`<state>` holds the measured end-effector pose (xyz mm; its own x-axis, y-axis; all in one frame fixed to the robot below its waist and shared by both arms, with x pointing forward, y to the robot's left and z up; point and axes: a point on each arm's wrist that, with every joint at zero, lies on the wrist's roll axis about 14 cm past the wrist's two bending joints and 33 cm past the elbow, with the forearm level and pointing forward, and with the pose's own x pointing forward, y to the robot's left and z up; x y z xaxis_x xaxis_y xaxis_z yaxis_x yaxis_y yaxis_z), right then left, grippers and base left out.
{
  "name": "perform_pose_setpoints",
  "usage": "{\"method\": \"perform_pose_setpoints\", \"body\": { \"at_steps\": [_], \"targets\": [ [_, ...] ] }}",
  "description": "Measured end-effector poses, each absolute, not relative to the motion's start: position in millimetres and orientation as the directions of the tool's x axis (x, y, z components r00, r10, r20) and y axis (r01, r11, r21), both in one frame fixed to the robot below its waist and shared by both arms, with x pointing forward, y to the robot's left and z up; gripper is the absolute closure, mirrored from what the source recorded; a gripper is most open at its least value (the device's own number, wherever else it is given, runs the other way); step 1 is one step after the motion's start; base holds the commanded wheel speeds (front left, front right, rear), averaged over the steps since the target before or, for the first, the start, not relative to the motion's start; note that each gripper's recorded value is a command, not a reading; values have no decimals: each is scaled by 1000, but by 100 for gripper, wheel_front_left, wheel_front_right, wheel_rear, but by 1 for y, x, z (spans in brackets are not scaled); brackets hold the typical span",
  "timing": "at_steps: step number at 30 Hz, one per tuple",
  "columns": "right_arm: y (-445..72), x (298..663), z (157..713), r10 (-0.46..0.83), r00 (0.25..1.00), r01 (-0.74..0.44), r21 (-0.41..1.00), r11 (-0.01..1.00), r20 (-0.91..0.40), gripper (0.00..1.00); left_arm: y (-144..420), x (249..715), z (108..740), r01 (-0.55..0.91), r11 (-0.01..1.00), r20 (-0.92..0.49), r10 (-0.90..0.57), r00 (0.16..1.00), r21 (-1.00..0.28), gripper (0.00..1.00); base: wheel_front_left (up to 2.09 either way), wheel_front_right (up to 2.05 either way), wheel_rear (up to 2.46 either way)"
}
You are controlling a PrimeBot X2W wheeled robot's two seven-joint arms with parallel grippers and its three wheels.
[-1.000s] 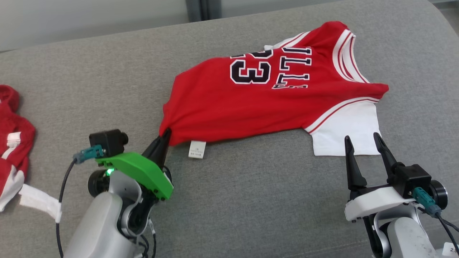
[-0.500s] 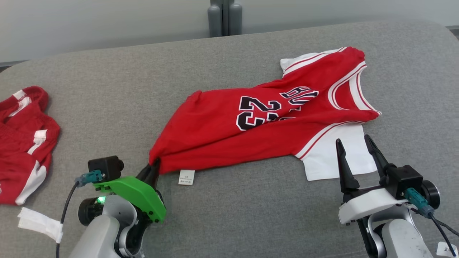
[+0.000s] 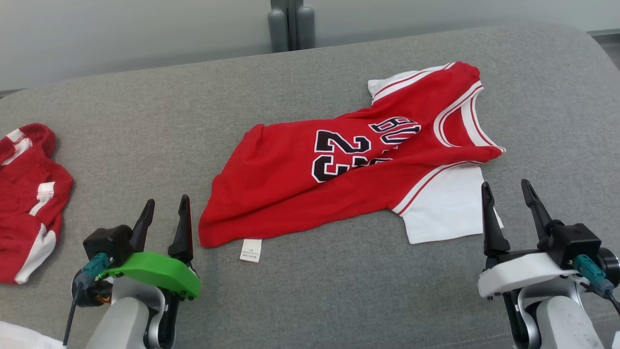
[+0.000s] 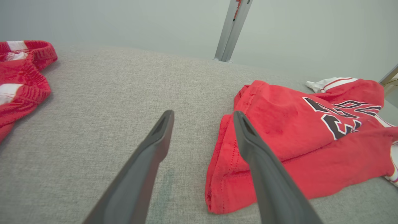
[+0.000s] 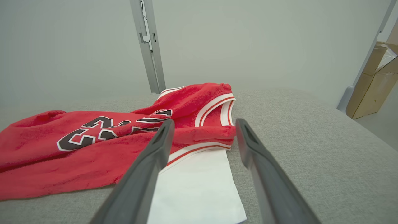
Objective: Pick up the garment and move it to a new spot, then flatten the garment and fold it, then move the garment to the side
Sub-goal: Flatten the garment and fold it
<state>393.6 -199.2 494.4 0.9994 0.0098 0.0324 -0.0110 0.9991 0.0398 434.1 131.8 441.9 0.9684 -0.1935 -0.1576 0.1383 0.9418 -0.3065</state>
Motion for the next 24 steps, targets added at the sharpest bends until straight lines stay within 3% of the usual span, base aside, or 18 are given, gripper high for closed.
{"method": "perform_pose_setpoints", "body": {
  "at_steps": [7, 15, 24],
  "targets": [
    [-190, 400, 506, 35, 997, -38, 44, 998, 65, 0, 162, 414, 505, 114, 960, 60, -102, 993, -257, 0, 0, 0, 0],
    [-168, 389, 491, 97, 995, -96, 82, 992, -18, 0, 178, 373, 511, 68, 967, 94, -46, 994, -247, 0, 0, 0, 0],
    [-158, 379, 495, 130, 991, -128, 62, 990, -20, 0, 189, 346, 505, 34, 972, 82, -15, 997, -233, 0, 0, 0, 0]
  ]
}}
